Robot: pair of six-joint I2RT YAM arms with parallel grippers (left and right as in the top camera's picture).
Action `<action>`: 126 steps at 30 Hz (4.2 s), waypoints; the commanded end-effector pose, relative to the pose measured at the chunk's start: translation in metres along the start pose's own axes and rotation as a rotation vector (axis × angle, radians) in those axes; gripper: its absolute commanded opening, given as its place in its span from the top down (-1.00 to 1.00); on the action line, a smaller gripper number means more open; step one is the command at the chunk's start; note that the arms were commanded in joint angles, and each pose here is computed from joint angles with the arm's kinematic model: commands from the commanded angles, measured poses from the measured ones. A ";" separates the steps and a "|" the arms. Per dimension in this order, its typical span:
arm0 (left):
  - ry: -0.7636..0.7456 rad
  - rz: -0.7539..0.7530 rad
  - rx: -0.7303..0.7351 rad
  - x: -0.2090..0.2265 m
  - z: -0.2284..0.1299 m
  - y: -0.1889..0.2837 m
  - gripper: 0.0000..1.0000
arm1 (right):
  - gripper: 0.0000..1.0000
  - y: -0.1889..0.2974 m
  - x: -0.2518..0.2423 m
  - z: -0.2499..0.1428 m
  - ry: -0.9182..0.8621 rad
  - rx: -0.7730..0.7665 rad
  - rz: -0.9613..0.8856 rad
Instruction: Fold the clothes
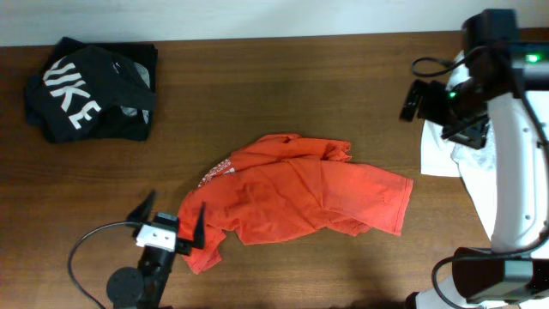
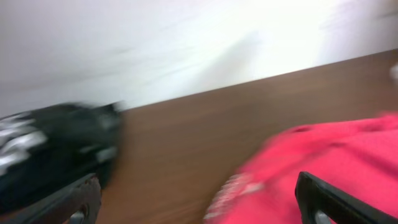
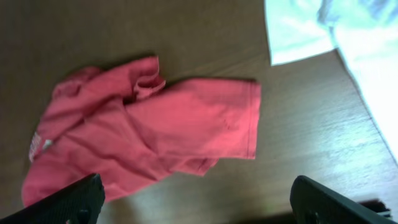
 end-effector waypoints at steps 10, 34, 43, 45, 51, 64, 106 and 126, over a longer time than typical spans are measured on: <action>0.114 -0.277 -0.096 -0.044 0.096 0.025 -0.98 | -0.97 -0.033 0.005 -0.004 -0.002 0.087 0.009; 0.525 0.545 1.325 -0.002 0.048 0.009 -0.98 | -0.97 -0.033 0.005 -0.004 -0.002 0.087 0.009; 0.701 0.580 1.486 -0.020 -0.016 0.026 -0.98 | -0.98 -0.033 0.005 -0.004 -0.002 0.087 0.009; 0.723 0.607 1.492 -0.019 -0.049 0.030 -0.99 | -0.97 -0.033 0.005 -0.004 -0.002 0.087 0.009; 0.738 0.633 1.473 -0.015 -0.086 0.033 -0.81 | -0.98 -0.033 0.005 -0.004 -0.002 0.087 0.009; 0.710 0.686 1.554 -0.010 -0.109 0.026 0.74 | -0.97 -0.033 0.005 -0.004 -0.002 0.087 0.009; 0.714 0.680 1.545 -0.010 -0.110 0.024 0.99 | 0.92 -0.115 0.122 0.113 0.399 -0.379 0.162; 0.714 0.679 1.542 -0.010 -0.110 0.024 0.98 | -0.97 0.065 0.064 -0.046 0.205 -0.171 0.074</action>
Point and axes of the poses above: each gripper's point midway between its finger pads, its own y axis back along the fingers, its own x axis along the line the jaws close on, z = x × y, the point moved 5 cm from there along y, back along the fingers, and after that the axes turned 11 degrees about y, right-handed, at the moved point
